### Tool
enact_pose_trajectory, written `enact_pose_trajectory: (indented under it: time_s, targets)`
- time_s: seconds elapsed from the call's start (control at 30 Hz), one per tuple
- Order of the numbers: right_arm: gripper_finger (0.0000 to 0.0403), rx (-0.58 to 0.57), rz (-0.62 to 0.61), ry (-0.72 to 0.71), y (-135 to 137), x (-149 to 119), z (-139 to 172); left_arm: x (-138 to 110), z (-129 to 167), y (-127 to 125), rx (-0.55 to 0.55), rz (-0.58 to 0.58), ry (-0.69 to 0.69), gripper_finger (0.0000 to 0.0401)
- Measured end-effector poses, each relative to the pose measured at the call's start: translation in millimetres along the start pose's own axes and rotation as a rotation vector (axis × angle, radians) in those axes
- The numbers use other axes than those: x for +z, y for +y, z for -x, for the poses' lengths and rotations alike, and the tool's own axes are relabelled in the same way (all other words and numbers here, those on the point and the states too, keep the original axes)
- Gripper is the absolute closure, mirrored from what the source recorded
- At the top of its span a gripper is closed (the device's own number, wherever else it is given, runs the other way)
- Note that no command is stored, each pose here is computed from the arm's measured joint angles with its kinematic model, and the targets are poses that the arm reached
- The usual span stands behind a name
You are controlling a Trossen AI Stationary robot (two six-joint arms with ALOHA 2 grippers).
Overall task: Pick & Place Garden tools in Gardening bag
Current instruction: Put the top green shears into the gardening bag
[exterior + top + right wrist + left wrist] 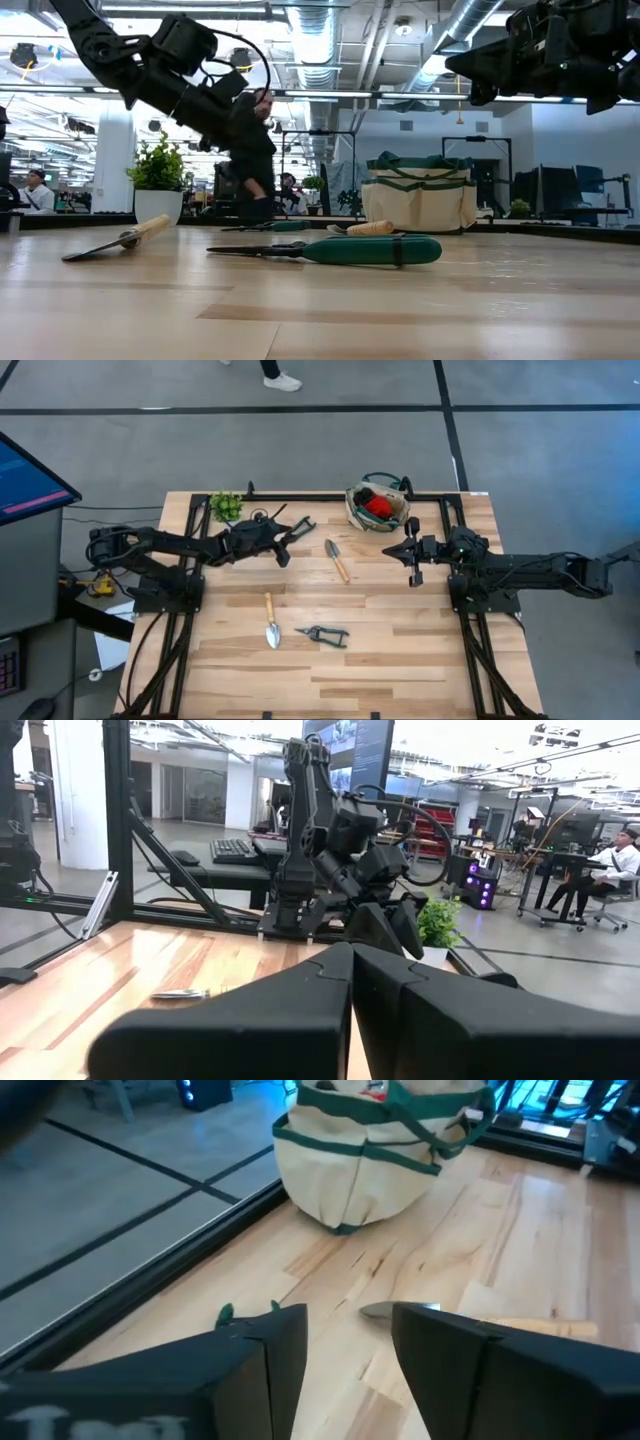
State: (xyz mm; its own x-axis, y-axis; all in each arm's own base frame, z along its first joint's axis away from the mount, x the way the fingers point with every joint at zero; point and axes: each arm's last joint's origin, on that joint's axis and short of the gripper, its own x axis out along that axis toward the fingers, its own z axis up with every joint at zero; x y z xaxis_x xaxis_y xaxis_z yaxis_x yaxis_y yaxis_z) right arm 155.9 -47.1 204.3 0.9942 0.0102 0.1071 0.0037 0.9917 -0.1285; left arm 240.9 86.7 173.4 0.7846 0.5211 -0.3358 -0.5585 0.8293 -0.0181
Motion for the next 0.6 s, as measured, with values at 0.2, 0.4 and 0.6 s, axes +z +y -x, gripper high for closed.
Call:
enact_pose_trajectory:
  time_s: [0.2, 0.4, 0.6]
  targets:
    - [0.0403, 0.0, 0.001, -0.002, 0, 0, 0, 0, -2, -7, -0.029, 0.014, -0.035, 0.0263]
    - [0.0403, -0.001, 0.003, -0.008, 0, 1, 0, -18, -32, -19, -0.036, -0.006, 0.034, 0.0263]
    - [0.0403, -0.001, 0.002, -0.006, 0, 1, 0, -15, -72, -9, -0.027, -0.004, 0.076, 0.0263]
